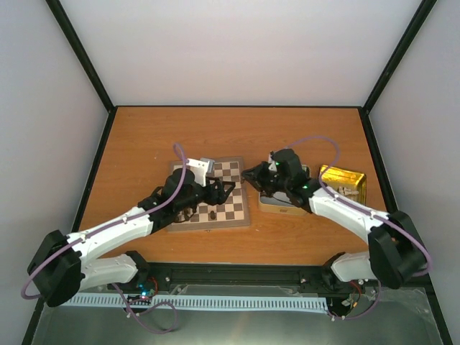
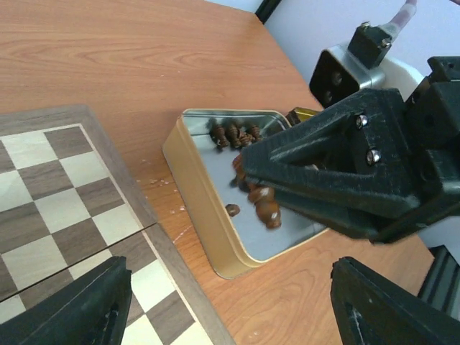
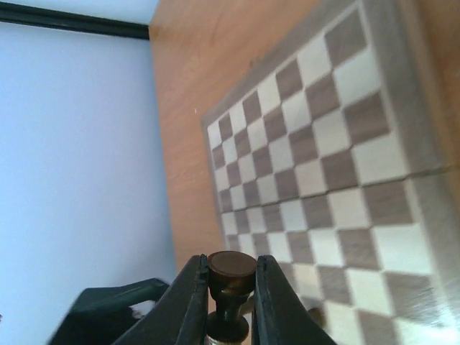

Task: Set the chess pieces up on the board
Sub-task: Place the chess piece on the chessboard.

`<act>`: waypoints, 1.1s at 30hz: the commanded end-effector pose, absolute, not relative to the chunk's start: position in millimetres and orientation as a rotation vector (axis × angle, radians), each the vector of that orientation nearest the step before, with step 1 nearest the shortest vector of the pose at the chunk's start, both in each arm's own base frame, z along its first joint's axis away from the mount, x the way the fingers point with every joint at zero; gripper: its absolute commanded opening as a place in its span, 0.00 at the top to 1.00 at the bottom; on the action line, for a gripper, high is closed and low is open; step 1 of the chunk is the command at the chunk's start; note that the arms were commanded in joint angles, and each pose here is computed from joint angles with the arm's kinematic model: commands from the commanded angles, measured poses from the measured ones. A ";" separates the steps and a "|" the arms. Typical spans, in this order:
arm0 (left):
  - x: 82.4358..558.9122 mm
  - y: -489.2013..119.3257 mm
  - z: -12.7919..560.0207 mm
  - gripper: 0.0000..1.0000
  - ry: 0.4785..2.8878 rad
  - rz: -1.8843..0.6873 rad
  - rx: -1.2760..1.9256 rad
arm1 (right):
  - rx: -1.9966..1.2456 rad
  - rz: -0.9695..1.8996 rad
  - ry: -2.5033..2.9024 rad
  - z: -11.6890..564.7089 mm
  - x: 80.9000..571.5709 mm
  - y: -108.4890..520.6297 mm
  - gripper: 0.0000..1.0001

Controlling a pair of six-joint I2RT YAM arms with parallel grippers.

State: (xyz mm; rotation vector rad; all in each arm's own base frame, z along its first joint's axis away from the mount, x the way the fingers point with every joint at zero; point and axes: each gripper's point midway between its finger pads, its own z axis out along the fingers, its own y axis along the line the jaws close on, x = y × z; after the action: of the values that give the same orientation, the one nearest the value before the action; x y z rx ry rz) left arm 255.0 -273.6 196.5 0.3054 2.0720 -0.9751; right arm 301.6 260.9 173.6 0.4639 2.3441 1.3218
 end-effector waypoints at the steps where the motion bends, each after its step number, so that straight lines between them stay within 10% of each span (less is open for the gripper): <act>1: 262.6 -279.1 213.5 0.24 1.971 -0.976 0.280 | 0.853 1.449 2.376 178.2 299.8 294.0 0.91; 28: 275.3 -262.7 193.1 0.87 2.021 -0.813 0.090 | 1.004 1.667 2.444 177.5 278.5 348.6 0.88; 33: 275.7 -257.4 196.6 0.98 2.039 -0.744 0.123 | 0.929 1.620 2.447 174.8 280.3 347.0 0.66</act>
State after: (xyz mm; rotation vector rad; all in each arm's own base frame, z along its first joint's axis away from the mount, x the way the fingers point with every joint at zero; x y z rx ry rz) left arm 267.9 -260.4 170.7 0.1054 2.0869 -0.8115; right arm 283.3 337.3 165.7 1.0290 2.4427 1.6046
